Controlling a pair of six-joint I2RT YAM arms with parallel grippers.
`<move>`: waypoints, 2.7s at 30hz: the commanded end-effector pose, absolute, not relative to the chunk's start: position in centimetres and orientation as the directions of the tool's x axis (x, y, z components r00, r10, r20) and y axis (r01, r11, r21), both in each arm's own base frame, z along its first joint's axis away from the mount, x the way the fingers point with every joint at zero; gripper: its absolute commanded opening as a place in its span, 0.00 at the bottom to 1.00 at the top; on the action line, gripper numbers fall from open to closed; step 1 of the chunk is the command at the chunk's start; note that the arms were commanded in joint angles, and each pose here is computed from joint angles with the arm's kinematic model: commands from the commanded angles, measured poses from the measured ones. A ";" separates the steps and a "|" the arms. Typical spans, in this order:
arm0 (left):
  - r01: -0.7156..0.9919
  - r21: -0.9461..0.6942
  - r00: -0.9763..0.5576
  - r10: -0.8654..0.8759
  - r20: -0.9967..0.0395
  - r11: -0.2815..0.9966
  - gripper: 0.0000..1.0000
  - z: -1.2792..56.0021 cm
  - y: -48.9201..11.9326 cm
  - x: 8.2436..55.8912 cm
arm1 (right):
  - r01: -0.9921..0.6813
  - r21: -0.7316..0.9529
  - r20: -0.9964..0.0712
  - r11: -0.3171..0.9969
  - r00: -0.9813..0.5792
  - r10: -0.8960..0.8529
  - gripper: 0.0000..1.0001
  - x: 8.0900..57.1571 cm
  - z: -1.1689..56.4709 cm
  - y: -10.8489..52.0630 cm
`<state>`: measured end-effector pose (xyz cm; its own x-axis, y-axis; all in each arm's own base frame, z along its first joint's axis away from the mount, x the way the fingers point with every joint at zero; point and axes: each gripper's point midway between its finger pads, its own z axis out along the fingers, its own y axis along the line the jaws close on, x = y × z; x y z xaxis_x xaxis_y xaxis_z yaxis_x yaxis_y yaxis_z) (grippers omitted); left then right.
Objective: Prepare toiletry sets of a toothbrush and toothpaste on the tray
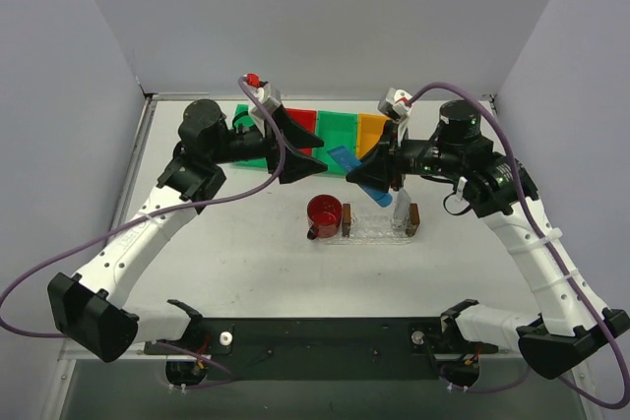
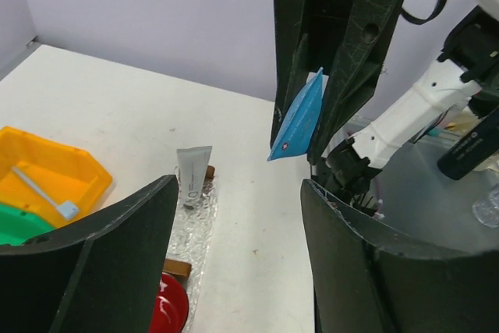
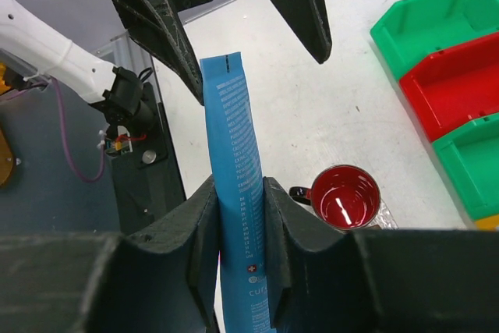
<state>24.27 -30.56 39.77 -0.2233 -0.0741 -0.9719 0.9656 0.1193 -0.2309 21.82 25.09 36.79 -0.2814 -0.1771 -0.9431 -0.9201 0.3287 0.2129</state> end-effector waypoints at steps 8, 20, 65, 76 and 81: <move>0.978 -0.204 -0.206 -0.209 -0.956 -0.031 0.74 41.3 -30.6 21.8 | -0.936 0.198 -0.974 0.291 -0.220 -0.046 0.00 21.5 42.4 25.5; 0.954 -0.261 -0.293 -0.284 -0.913 -0.144 0.85 41.3 -32.8 20.1 | -0.926 0.275 -0.961 0.258 -0.261 0.087 0.00 23.0 44.9 26.8; 0.935 -0.310 -0.344 -0.226 -0.911 -0.172 0.00 40.8 -37.2 22.1 | -0.921 0.272 -0.962 0.279 -0.256 0.093 0.25 24.0 44.2 27.3; 0.973 -0.226 -0.227 -0.040 -0.973 -0.046 0.00 37.4 -36.3 21.9 | -0.909 0.145 -0.988 0.391 -0.151 0.014 0.40 23.2 44.1 24.9; 0.978 -0.205 -0.205 0.018 -0.979 -0.037 0.00 36.6 -36.6 21.6 | -0.903 0.140 -0.989 0.406 -0.149 0.009 0.40 23.3 43.7 24.7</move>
<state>22.38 -36.86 34.83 -0.3093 -0.0004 -0.9510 0.9502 -0.0393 -0.3091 23.57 24.96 41.99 -0.2328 0.0012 -0.9725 -0.8902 0.4024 0.2136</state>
